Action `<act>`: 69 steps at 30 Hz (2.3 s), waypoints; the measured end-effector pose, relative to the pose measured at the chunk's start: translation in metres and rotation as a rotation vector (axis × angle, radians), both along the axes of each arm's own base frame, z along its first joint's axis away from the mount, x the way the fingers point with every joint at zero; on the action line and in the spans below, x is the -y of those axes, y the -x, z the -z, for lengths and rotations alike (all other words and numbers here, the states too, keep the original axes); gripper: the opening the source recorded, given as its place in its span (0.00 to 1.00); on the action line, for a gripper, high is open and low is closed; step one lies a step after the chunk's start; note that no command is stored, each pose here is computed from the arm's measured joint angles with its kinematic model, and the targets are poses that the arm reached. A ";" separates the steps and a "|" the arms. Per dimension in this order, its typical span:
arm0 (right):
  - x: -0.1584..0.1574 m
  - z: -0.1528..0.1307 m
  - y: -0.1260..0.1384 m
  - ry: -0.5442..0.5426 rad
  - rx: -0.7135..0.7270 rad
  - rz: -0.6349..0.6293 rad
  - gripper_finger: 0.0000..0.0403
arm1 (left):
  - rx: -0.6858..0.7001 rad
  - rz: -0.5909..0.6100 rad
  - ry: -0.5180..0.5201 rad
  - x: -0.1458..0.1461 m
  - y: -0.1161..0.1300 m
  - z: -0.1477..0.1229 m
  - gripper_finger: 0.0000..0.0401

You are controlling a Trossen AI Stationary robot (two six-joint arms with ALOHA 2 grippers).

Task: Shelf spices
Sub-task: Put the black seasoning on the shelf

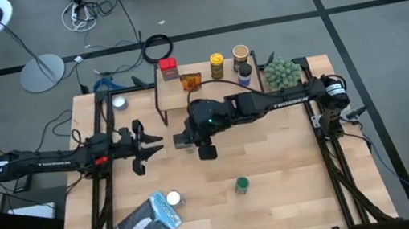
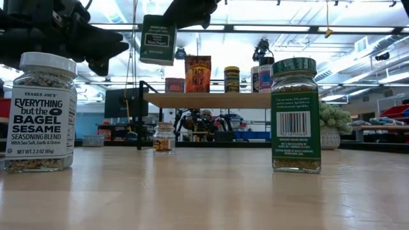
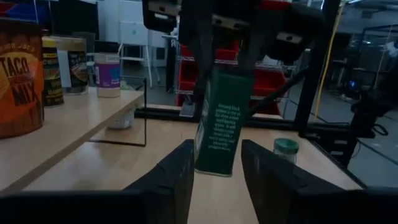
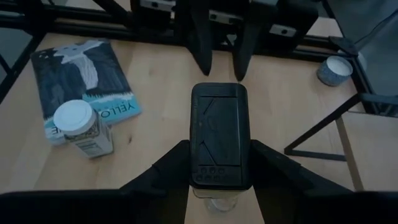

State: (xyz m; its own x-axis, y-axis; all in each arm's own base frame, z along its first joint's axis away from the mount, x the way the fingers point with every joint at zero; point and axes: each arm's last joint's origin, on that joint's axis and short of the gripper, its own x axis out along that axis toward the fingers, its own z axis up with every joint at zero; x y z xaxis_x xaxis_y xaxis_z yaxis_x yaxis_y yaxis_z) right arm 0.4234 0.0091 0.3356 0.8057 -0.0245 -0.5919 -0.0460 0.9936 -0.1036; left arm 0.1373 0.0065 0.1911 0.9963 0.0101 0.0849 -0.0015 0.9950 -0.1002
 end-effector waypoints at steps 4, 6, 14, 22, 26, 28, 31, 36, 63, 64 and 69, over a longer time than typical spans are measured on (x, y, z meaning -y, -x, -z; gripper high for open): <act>0.002 0.000 0.000 -0.014 -0.002 -0.012 0.37 | -0.004 0.026 -0.001 0.001 -0.002 0.001 0.38; 0.002 0.000 0.000 -0.014 0.000 -0.012 0.37 | 0.014 0.034 -0.001 0.001 -0.003 -0.001 0.41; 0.002 -0.003 -0.002 -0.015 0.043 -0.013 0.37 | 0.039 -0.008 -0.002 0.000 -0.004 -0.003 0.56; 0.003 -0.004 -0.003 -0.024 0.050 -0.005 0.37 | 0.014 -0.021 -0.052 -0.001 -0.019 -0.015 0.57; 0.003 0.001 -0.002 -0.026 0.029 -0.002 0.37 | -0.021 -0.019 -0.073 -0.002 -0.030 -0.022 0.57; 0.003 0.004 -0.002 -0.027 0.015 -0.001 0.37 | -0.047 -0.015 -0.073 -0.002 -0.035 -0.022 0.57; 0.003 0.008 -0.001 -0.026 0.000 0.002 0.37 | -0.064 -0.012 -0.072 -0.002 -0.041 -0.022 0.57; 0.003 0.014 -0.002 -0.033 -0.004 0.011 0.37 | -0.052 -0.008 -0.071 -0.003 -0.047 -0.027 0.57; 0.003 0.013 -0.002 -0.029 -0.001 0.009 0.37 | -0.036 0.014 -0.066 -0.002 -0.049 -0.032 0.43; 0.003 0.013 -0.002 -0.029 -0.001 0.009 0.37 | -0.036 0.014 -0.066 -0.002 -0.049 -0.032 0.43; 0.003 0.013 -0.002 -0.030 0.002 0.009 0.38 | -0.036 0.013 -0.066 -0.002 -0.049 -0.031 0.42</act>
